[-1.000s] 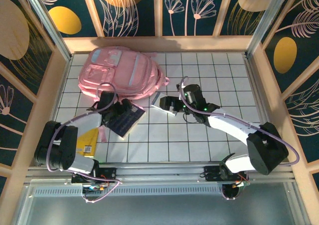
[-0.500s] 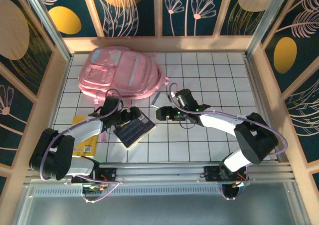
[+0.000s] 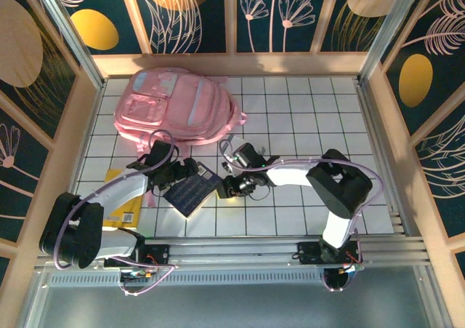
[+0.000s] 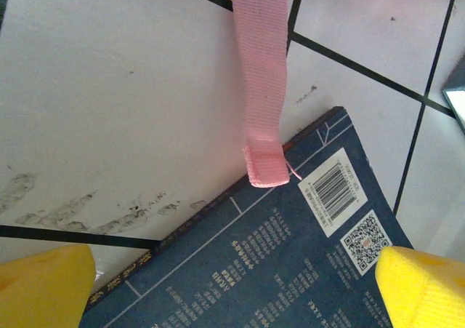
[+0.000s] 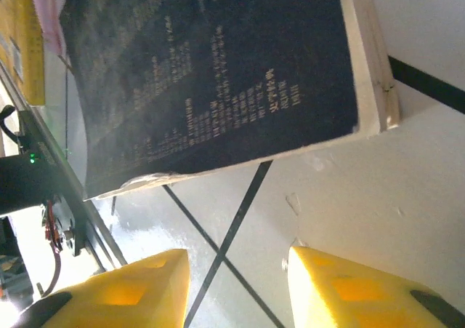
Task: Pack the student bag
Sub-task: Rotate the book at the bottom-center of the table.
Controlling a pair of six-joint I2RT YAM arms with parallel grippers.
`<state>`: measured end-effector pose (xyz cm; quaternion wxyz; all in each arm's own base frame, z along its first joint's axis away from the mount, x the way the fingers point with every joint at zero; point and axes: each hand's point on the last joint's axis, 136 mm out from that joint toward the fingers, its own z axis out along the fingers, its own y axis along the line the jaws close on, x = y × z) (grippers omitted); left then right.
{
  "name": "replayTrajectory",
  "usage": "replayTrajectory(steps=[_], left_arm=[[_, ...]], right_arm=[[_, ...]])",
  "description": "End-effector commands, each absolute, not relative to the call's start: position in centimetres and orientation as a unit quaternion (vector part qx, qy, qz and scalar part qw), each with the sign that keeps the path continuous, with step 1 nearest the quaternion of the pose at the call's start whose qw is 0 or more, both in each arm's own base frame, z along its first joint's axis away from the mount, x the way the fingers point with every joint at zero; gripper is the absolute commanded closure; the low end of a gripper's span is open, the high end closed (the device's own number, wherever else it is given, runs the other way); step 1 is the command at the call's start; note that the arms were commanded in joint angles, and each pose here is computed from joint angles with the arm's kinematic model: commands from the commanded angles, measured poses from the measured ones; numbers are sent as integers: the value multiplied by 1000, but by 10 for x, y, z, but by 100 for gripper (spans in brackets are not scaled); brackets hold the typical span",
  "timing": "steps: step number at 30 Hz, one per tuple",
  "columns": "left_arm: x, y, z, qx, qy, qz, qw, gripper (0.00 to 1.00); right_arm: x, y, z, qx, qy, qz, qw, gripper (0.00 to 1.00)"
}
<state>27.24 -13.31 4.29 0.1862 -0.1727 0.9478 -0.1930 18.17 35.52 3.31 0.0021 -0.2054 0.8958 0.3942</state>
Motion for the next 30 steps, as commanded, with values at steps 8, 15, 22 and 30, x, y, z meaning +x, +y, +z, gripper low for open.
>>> replayTrajectory(steps=[8, 15, 22, 30], left_arm=[[242, -147, 11, -182, 949, -233, 113, 1], [233, -166, 21, -170, 938, -289, 89, 2], [220, -186, 26, -155, 924, -345, 59, 3], [211, -198, 31, -143, 916, -370, 53, 8]], right_arm=[[220, 390, 33, -184, 890, 416, 11, 56], [260, 394, 53, -148, 885, 440, 42, 53], [279, 369, 49, -115, 911, 390, 63, 38], [241, 347, 41, -124, 920, 371, 29, 39]])
